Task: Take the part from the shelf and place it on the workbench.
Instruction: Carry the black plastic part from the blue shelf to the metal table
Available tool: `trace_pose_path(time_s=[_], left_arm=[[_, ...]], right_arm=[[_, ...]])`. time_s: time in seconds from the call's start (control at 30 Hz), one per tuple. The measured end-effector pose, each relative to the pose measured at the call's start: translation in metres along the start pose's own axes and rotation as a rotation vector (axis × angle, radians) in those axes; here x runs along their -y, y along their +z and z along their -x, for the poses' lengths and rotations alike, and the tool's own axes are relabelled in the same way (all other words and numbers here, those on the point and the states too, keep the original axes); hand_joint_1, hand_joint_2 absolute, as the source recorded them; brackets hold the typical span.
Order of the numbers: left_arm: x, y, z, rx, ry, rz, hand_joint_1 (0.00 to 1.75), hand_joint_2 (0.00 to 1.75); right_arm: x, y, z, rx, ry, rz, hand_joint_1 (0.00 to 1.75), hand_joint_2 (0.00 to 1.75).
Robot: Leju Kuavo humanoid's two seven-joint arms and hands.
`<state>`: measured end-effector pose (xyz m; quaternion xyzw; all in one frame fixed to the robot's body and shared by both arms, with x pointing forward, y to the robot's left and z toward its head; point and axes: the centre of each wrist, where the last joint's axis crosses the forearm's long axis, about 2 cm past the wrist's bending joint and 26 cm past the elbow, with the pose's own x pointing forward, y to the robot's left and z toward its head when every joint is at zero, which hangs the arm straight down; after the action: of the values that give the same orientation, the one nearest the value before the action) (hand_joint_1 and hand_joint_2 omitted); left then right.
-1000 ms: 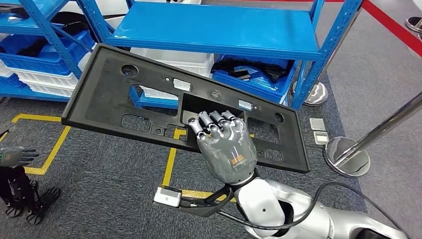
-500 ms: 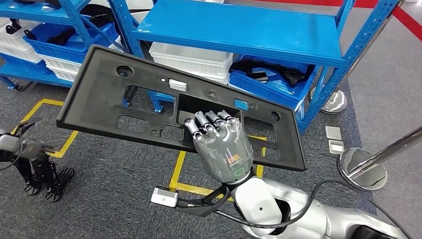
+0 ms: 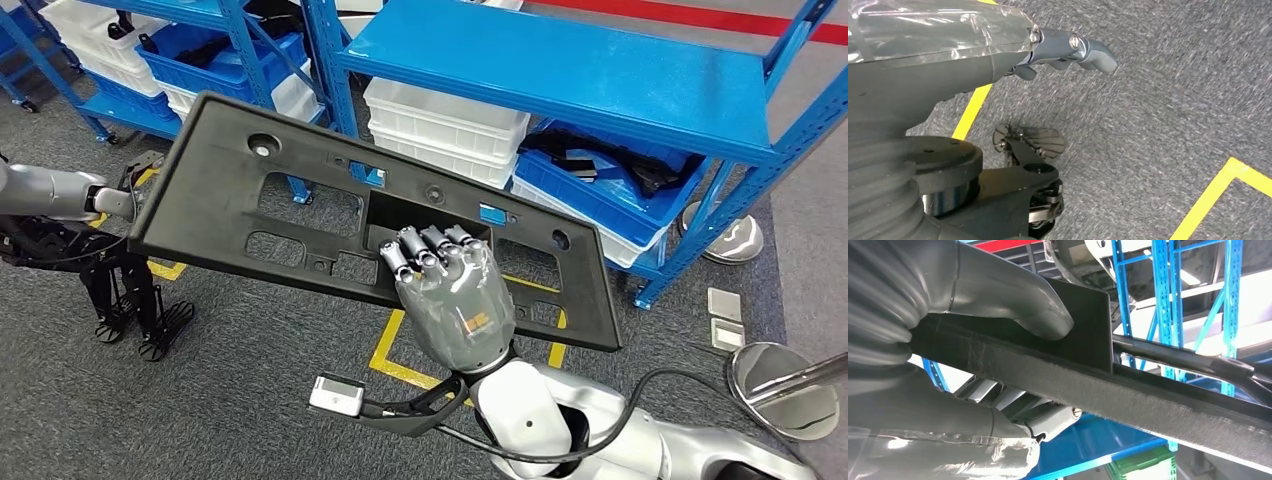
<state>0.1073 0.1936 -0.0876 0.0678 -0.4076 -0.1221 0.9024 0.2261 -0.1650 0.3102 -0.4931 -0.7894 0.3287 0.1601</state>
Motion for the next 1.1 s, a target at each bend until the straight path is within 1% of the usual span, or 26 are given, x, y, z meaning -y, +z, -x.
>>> trace_pose_path(time_s=[0.63, 1.1], left_arm=[[-0.0015, 0.0014, 0.0034, -0.014, 0.008, -0.018, 0.00, 1.75], [-0.0014, 0.0028, 0.0055, -0.007, 0.012, -0.023, 0.00, 1.75]], right_arm=[[-0.0002, 0.0004, 0.0013, -0.006, 0.007, -0.006, 1.75, 1.75], [-0.0010, 0.0023, 0.0038, -0.012, 0.018, -0.015, 1.75, 1.75]])
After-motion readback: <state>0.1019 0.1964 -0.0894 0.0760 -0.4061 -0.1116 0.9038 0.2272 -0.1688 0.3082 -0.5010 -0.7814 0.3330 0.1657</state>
